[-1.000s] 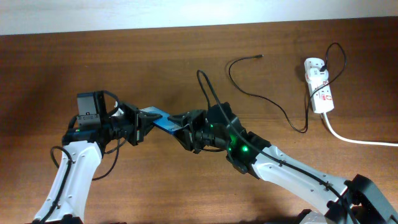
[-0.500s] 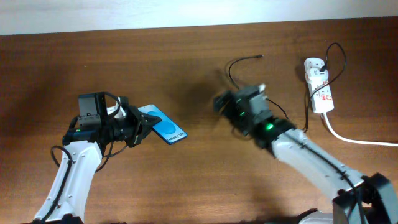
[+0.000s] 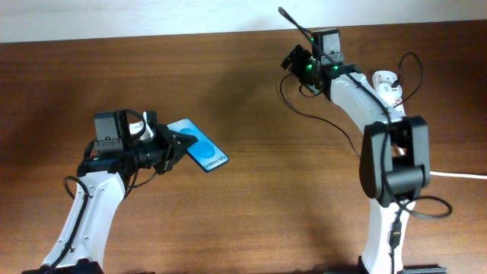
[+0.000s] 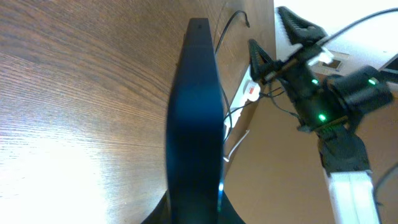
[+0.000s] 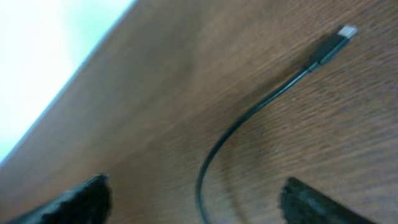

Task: Plug charger to phone and switch on socket
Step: 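Move the right gripper to the black cable's USB-C end and grasp it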

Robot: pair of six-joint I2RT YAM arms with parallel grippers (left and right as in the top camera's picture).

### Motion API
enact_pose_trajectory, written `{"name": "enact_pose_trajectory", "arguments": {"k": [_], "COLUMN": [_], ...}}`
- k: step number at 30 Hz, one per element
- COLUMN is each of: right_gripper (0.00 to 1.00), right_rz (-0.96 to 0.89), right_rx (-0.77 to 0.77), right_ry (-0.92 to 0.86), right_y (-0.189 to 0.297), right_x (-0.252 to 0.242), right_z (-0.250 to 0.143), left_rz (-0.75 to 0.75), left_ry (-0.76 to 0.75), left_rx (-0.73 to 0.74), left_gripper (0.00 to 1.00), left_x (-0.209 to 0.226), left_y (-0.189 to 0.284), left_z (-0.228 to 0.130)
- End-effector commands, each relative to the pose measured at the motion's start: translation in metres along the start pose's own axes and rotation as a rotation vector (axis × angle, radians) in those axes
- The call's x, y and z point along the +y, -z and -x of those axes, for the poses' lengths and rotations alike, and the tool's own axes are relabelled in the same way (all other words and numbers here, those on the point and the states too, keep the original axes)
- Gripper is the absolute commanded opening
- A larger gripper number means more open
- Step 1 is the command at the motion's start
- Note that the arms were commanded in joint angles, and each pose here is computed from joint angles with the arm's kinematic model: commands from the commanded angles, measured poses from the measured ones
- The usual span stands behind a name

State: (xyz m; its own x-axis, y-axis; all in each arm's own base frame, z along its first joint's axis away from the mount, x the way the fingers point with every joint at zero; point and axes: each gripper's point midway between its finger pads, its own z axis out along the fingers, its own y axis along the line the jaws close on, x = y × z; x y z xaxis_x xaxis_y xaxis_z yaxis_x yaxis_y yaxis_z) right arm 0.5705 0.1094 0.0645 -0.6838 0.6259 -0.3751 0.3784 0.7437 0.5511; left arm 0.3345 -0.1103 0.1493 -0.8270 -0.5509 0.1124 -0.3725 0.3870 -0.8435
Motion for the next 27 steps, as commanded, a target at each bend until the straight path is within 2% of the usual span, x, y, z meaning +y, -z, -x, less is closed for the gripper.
{"name": "enact_pose_trajectory", "arguments": {"k": [1,3,4,8,10,12,16,22,26,27], "right_gripper": [0.81,0.77,0.71,0.32,0.16,0.06,0.04,0.04,0.05,0.09], "right_rz": [-0.012,-0.033,-0.046,-0.097,-0.140,-0.191,-0.274,-0.650,-0.668,-0.634], "right_rx": [0.068,0.094,0.098,0.080,0.094,0.120,0.224,0.689,0.737,0.756], "right_ry": [0.120,0.158,0.175,0.202,0.200,0.216,0.330,0.350,0.419,0.479], "right_y": [-0.035,-0.047,-0.052,-0.053,-0.051,-0.045,-0.006,0.111,0.118,0.117], "right_x": [0.001,0.000,0.000,0.000,-0.011,-0.024,-0.038,-0.105,-0.096,-0.088], "right_z": [-0.035,-0.055,-0.065,-0.073,-0.076,-0.078,-0.084,-0.168,-0.194,-0.203], "left_rz": [-0.008,-0.004,-0.004,0.002,0.005,0.005,0.005,0.005,0.005,0.005], "left_ry": [-0.024,-0.024,-0.024,-0.014,-0.010,-0.010,-0.010,-0.010,-0.010,-0.010], "left_rx": [-0.004,-0.009,-0.009,-0.003,-0.001,-0.001,-0.001,-0.001,-0.001,-0.001], "left_gripper": [0.00,0.00,0.00,0.00,0.00,0.00,0.00,0.00,0.00,0.00], "left_x": [-0.003,-0.002,-0.002,-0.001,0.000,0.000,0.000,0.000,0.000,0.000], "left_y": [0.001,0.001,0.001,0.001,0.001,0.001,0.001,0.001,0.001,0.001], "left_z": [0.001,0.002,0.002,0.000,-0.001,-0.001,-0.001,0.000,-0.001,0.000]}}
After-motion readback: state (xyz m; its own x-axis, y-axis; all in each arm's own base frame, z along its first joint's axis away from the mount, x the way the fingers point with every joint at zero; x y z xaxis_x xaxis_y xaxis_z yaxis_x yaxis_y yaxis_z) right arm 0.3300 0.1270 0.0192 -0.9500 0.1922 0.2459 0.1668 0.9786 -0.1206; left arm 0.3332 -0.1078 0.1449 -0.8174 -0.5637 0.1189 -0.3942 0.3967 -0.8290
